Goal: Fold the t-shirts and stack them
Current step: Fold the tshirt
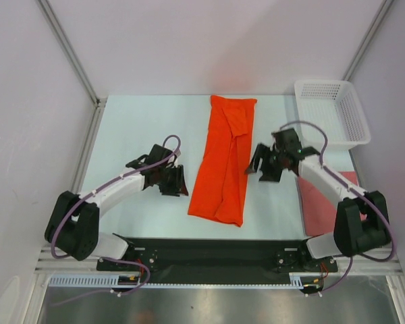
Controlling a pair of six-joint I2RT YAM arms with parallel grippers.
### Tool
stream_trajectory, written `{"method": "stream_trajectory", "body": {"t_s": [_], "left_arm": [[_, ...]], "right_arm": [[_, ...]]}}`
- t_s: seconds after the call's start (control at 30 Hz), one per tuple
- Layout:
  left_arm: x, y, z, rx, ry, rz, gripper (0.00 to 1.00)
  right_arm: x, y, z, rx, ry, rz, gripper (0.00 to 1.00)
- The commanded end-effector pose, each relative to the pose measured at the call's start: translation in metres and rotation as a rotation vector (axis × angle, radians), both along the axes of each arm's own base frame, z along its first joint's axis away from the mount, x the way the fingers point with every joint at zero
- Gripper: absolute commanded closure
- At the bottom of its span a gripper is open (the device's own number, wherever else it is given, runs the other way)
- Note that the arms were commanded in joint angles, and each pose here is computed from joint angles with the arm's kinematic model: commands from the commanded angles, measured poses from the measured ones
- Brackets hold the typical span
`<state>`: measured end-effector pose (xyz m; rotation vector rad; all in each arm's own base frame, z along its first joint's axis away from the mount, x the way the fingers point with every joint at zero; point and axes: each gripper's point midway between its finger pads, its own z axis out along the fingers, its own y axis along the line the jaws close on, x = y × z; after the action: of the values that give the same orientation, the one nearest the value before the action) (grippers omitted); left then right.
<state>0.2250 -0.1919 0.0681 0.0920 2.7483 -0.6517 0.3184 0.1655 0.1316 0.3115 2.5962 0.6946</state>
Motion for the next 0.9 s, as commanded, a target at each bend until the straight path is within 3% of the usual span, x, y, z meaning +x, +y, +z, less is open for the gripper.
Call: {"method": "stream_trajectory", "body": {"t_s": [0.0, 0.27, 0.6, 0.7, 0.73, 0.87], "left_arm": [[0.009, -0.005, -0.006, -0.024, -0.022, -0.049, 0.55], [-0.002, -0.014, -0.041, -0.056, 0.099, -0.065, 0.57], [-0.019, -0.015, -0.065, -0.057, 0.212, -0.076, 0.62], [-0.025, -0.013, -0.069, -0.051, 0.225, -0.077, 0.68], [-0.027, -0.012, -0.069, -0.051, 0.228, -0.074, 0.80], [-0.042, -0.001, -0.077, -0.016, 0.252, -0.061, 0.97]], "right_arm": [[-0.068, 0.018, -0.033, 0.167, 0.124, 0.064, 0.29], [-0.120, 0.029, -0.047, 0.333, 0.109, 0.108, 0.39], [-0.145, 0.040, -0.082, 0.335, 0.245, 0.155, 0.44], [-0.151, 0.040, -0.089, 0.325, 0.273, 0.161, 0.46], [-0.153, 0.040, -0.093, 0.320, 0.290, 0.160, 0.47], [-0.158, 0.037, -0.103, 0.296, 0.328, 0.148, 0.53]]}}
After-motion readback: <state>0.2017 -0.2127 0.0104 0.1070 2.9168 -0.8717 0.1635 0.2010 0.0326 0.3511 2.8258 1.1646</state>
